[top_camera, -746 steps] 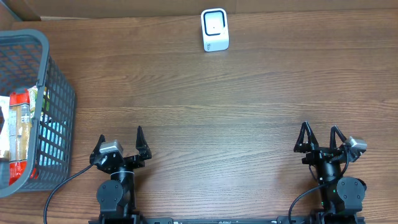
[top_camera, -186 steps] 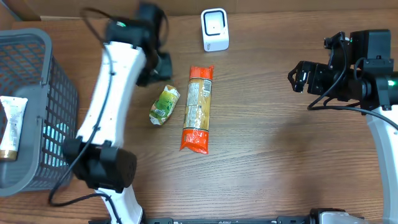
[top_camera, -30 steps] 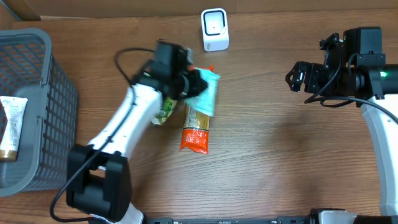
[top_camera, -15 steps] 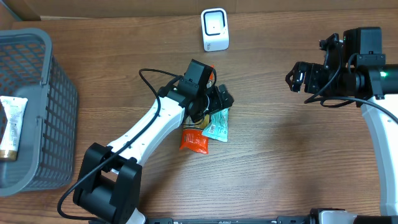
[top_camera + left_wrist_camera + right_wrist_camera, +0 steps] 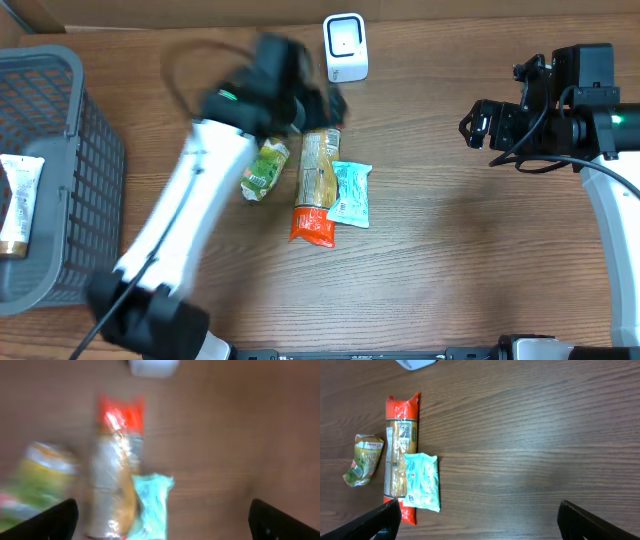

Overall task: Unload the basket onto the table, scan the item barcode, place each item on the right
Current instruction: 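Place the mint-green packet on the table right of the spaghetti, then reach the left gripper into the basket toward the white tube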

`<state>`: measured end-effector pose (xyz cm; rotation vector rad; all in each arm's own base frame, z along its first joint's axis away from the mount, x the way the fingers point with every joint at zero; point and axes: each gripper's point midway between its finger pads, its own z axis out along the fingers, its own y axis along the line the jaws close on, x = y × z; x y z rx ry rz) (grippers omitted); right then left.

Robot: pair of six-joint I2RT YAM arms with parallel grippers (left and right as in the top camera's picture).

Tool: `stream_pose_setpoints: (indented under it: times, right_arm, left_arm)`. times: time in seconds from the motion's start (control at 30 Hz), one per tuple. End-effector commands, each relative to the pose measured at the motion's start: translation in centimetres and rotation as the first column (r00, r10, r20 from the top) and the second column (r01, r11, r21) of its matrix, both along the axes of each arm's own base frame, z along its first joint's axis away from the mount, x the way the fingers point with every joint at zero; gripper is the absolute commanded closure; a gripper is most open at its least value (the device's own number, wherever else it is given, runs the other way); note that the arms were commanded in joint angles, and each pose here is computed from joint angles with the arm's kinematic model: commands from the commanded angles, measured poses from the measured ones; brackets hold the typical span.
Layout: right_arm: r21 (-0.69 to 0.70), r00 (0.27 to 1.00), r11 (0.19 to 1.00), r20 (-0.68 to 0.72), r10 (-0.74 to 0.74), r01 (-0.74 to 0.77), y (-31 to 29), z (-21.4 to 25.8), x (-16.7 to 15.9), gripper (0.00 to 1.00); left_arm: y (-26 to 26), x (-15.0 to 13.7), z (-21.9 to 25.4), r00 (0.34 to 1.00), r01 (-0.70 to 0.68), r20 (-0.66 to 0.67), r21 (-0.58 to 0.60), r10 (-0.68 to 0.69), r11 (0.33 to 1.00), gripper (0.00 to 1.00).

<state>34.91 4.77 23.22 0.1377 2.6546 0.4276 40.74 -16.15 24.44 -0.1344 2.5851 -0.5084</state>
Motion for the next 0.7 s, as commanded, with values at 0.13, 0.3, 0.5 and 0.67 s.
stream_pose_setpoints:
  times: [0.13, 0.3, 0.5, 0.67]
  right_arm:
    - [0.003, 1.0, 1.0, 0.017, 0.004, -0.004, 0.0, 0.5, 0.2, 0.0]
    - [0.003, 1.0, 1.0, 0.016, 0.004, -0.004, 0.0, 0.5, 0.2, 0.0]
    - [0.003, 1.0, 1.0, 0.017, 0.004, -0.004, 0.0, 0.5, 0.2, 0.0]
    - [0.002, 1.0, 1.0, 0.019, 0.004, -0.004, 0.0, 0.6, 0.2, 0.0]
  left_arm:
    - [18.9, -3.3, 14.0, 0.936, -0.319, 0.232, 0.252, 0.263, 0.914, 0.0]
    - [29.2, -8.0, 14.3, 0.835, -0.551, 0.184, 0.276, 0.519, 0.788, 0.0]
    - [38.8, -11.7, 13.9, 0.686, -0.722, 0.199, 0.3, 0.7, 0.623, 0.0]
    - [43.5, -11.4, 11.6, 0.687, -0.712, 0.189, 0.364, 0.702, 0.6, 0.0]
